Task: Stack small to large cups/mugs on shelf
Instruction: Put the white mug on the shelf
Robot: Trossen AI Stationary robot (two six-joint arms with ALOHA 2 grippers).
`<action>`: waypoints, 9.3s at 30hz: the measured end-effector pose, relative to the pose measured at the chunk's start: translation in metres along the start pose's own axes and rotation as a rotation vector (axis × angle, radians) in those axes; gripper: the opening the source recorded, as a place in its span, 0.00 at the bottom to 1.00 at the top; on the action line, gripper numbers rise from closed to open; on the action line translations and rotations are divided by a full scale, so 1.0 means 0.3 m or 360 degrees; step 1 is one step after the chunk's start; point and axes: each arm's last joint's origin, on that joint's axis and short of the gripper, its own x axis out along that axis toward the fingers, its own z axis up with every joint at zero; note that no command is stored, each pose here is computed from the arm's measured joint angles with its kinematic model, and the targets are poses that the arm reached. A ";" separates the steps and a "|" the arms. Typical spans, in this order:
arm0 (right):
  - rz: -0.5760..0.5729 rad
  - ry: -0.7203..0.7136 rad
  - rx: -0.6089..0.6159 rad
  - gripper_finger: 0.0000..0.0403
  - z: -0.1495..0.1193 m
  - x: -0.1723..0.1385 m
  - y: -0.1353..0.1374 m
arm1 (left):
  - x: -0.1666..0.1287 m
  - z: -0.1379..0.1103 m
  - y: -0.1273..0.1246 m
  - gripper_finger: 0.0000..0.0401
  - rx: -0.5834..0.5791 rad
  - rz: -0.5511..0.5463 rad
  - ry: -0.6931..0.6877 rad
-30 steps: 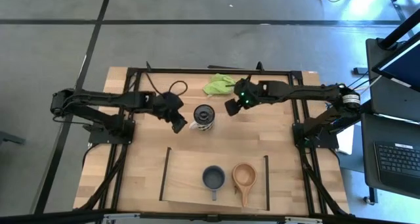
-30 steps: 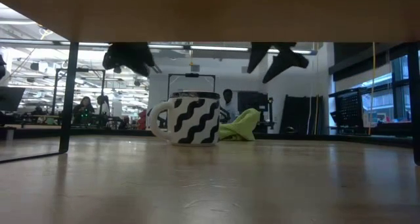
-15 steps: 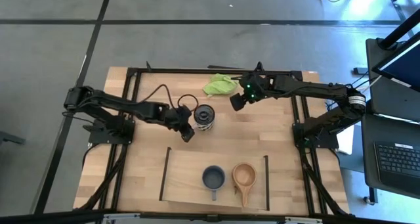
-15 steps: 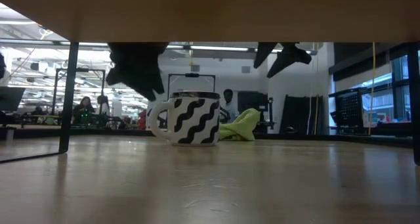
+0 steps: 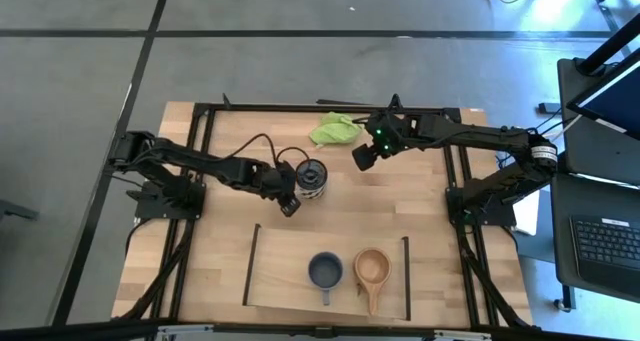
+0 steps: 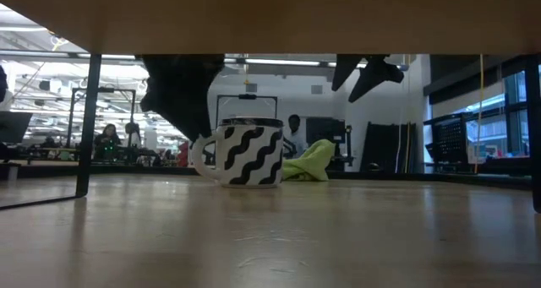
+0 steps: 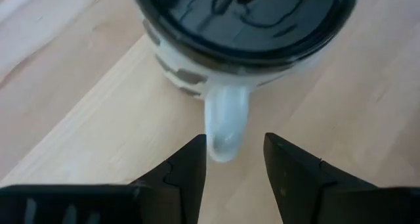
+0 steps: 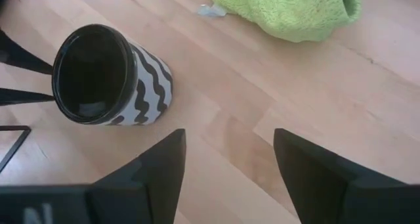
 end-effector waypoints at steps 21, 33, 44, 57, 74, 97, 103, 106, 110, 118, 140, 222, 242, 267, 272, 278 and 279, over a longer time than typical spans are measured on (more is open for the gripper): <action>-0.0016 0.0020 -0.0006 0.58 -0.004 0.000 -0.004 | 0.096 0.001 -0.009 0.36 0.0050 0.0061 -0.0023; -0.0017 0.0019 -0.0004 0.58 -0.004 0.000 -0.004 | 0.095 0.002 -0.008 0.12 0.0137 0.0097 -0.0048; -0.0019 0.0019 -0.0004 0.58 -0.003 0.001 -0.004 | 0.088 0.014 -0.018 0.12 0.0110 0.0026 -0.0095; -0.0078 0.0072 -0.0007 0.58 -0.026 0.019 -0.021 | 0.019 0.076 -0.054 0.12 0.0169 0.0072 -0.0075; -0.0144 -0.0003 -0.0022 0.58 -0.001 0.021 -0.047 | -0.119 0.162 -0.072 0.12 0.0078 0.0199 -0.0071; -0.0060 0.0041 -0.0265 0.58 0.025 0.021 -0.079 | -0.546 0.053 -0.255 0.12 -0.0509 0.0247 -0.0315; -0.0059 0.0040 -0.0272 0.58 0.025 0.020 -0.079 | -0.618 -0.012 -0.328 0.12 -0.0509 0.0124 -0.0284; -0.0048 0.0045 -0.0264 0.58 0.025 0.020 -0.078 | -0.642 -0.050 -0.377 0.12 -0.0511 0.0032 -0.0264; -0.0021 0.0060 -0.0247 0.58 0.023 0.020 -0.075 | -0.664 -0.118 -0.434 0.12 -0.0507 -0.0015 -0.0220; -0.0009 0.0087 -0.0225 0.58 0.004 0.020 -0.054 | -0.687 -0.285 -0.539 0.12 -0.0519 -0.0024 -0.0117; -0.0017 0.0129 -0.0183 0.58 -0.015 0.019 -0.040 | -0.681 -0.417 -0.642 0.12 -0.0594 -0.0042 -0.0086; 0.1608 0.0360 -0.0135 0.02 -0.206 0.190 0.645 | -0.641 -0.460 -0.690 0.17 -0.0330 -0.0090 -0.0016; 0.1600 0.0359 -0.0154 0.02 -0.208 0.191 0.643 | -0.650 -0.474 -0.706 0.19 -0.0354 -0.0173 -0.0003; 0.1557 0.0355 -0.0200 0.09 -0.206 0.200 0.632 | -0.653 -0.475 -0.718 0.30 -0.0261 -0.0227 0.0036; 0.1554 0.0349 -0.0196 0.15 -0.201 0.202 0.629 | -0.681 -0.475 -0.707 0.31 -0.0231 -0.0258 0.0073; 0.1559 0.0345 -0.0197 0.18 -0.200 0.202 0.629 | -0.750 -0.462 -0.674 0.31 -0.0182 -0.0340 0.0079; 0.1559 0.0345 -0.0199 0.18 -0.200 0.202 0.629 | -0.758 -0.465 -0.671 0.31 -0.0153 -0.0349 0.0079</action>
